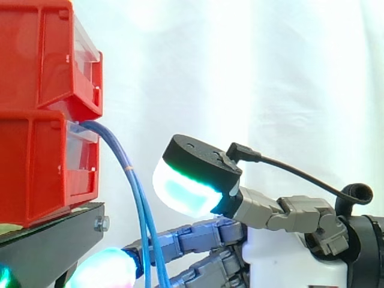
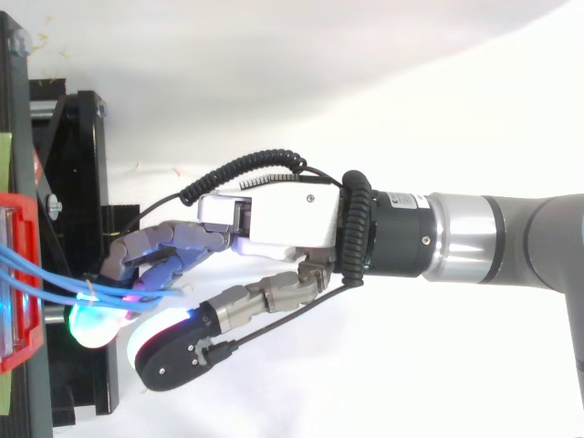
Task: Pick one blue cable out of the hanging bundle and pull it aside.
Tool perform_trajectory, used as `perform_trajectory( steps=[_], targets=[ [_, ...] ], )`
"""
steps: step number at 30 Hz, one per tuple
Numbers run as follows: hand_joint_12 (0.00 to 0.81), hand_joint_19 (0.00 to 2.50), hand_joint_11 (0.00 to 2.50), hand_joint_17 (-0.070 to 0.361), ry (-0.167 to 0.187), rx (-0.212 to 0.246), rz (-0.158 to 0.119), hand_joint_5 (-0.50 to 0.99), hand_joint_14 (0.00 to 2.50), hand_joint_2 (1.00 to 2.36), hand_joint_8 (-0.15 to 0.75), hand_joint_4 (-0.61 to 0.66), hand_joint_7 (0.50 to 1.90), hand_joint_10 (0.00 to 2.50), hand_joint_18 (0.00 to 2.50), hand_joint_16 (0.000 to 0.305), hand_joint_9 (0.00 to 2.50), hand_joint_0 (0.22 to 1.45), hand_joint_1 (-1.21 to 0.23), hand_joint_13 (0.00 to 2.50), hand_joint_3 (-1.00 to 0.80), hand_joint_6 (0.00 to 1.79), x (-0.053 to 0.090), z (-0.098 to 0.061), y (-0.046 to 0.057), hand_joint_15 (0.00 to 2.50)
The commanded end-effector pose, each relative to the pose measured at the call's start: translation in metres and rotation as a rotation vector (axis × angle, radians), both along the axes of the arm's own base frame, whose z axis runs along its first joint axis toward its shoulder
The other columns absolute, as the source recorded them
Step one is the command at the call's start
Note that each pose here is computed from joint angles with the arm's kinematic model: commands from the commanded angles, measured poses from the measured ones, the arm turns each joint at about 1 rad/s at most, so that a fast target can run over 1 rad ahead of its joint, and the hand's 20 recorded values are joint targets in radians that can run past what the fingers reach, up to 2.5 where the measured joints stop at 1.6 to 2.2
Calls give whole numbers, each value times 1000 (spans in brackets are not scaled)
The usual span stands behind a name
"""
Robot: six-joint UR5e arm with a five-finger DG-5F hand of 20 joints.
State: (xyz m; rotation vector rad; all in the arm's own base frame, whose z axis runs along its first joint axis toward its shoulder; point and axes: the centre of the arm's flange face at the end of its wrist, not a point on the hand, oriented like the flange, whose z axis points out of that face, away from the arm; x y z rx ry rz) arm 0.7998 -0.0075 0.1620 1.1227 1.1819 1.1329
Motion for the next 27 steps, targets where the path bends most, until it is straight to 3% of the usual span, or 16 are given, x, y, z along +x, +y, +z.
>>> perform_trajectory(
  steps=[1,7,11,17,27],
  targets=[
    [397,246,302,144,-1,7,1,-150,5,1002,359,382,909,8,358,64,690,504,-509,356,-474,503,0,1,2,168],
    [394,268,315,141,-4,40,3,-131,6,1004,366,394,975,8,413,63,749,518,-508,421,-461,503,1,2,2,199],
    [390,280,334,139,-14,62,2,-119,7,1003,366,378,1044,11,450,62,774,528,-511,452,-461,503,7,15,-2,210],
    [389,293,350,137,20,58,-1,-109,7,1004,365,344,1128,10,472,61,788,539,-514,480,-449,503,11,30,-3,224],
    [380,304,367,132,27,67,-1,-93,8,1011,357,242,1311,12,487,59,796,569,-565,504,-387,501,13,37,-2,239]
  ],
)
